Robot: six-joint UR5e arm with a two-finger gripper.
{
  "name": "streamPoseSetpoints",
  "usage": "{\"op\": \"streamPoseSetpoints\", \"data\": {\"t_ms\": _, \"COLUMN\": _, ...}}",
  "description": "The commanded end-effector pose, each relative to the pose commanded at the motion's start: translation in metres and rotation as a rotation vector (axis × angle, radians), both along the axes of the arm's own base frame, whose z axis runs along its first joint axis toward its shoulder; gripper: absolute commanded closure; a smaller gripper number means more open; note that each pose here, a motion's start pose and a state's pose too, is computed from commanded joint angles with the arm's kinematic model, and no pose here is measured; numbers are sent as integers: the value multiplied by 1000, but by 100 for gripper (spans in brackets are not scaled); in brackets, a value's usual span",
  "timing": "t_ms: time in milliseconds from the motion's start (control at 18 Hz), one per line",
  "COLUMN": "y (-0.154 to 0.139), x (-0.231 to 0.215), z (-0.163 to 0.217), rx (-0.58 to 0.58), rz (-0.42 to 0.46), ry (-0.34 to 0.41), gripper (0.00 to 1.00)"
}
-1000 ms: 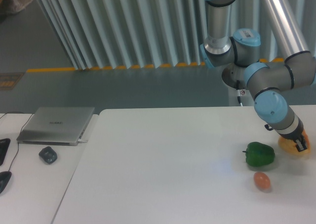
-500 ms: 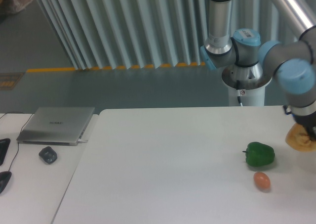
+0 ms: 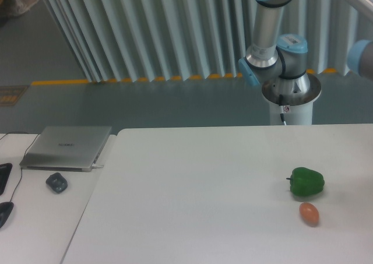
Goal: Place the triangular bread in the basket
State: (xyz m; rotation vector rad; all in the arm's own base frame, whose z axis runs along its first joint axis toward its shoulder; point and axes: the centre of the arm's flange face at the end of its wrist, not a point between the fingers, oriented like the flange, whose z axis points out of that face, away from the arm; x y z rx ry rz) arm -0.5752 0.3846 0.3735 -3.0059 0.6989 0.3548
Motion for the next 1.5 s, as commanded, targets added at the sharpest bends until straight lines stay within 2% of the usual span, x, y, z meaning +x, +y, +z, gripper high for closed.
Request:
{"op": "streamPoseSetpoints", "data": {"t_ms": 222, "y": -34, "x": -52, "z": -14, "rx": 56, "rz": 43, "ry": 45, "gripper": 100}}
{"op": "streamPoseSetpoints", "data": {"t_ms": 333, "y": -47, "x": -61, "z": -15, "rx": 53, "rz": 48, "ry": 52, "gripper": 100}}
{"op": "streamPoseSetpoints", "data": {"t_ms": 444, "y": -45, "x": -62, "z": -17, "rx": 60, "rz": 49, "ry": 69, "gripper": 100}}
{"op": "streamPoseSetpoints", "data": {"t_ms": 556, "y": -44, "x": -62, "z": -18, "rx": 64, "rz": 62, "ry": 67, "gripper": 69}}
{"op": "streamPoseSetpoints", "data": {"t_ms": 611, "y": -41, "x": -60, "z": -17, "rx": 68, "rz": 65, "ry": 67, "gripper": 39}}
{"op": "streamPoseSetpoints", "data": {"t_ms": 667, "y": -39, "x": -59, "z": -15, "rx": 82, "rz": 62, "ry": 65, "gripper": 2}}
{"op": "streamPoseSetpoints", "data": {"t_ms": 778, "y": -39, "x": -57, "z": -12, "rx": 134, "rz": 51, "ry": 49, "gripper": 0}}
{"op": "streamPoseSetpoints", "data": {"t_ms": 1056, "y": -42, "x": -49, "z": -3, "rx": 145, "rz": 54, "ry": 49, "gripper": 0}}
{"op": "streamPoseSetpoints", "data": {"t_ms": 1278, "y": -24, "x": -4, "z": 8, "rx": 157, "rz": 11, "ry": 22, "gripper": 0}}
{"op": "streamPoseSetpoints", "data": {"t_ms": 1500, "y": -27, "x": 31, "z": 25, "rx": 116, "rz": -12, "ry": -86, "gripper": 0}}
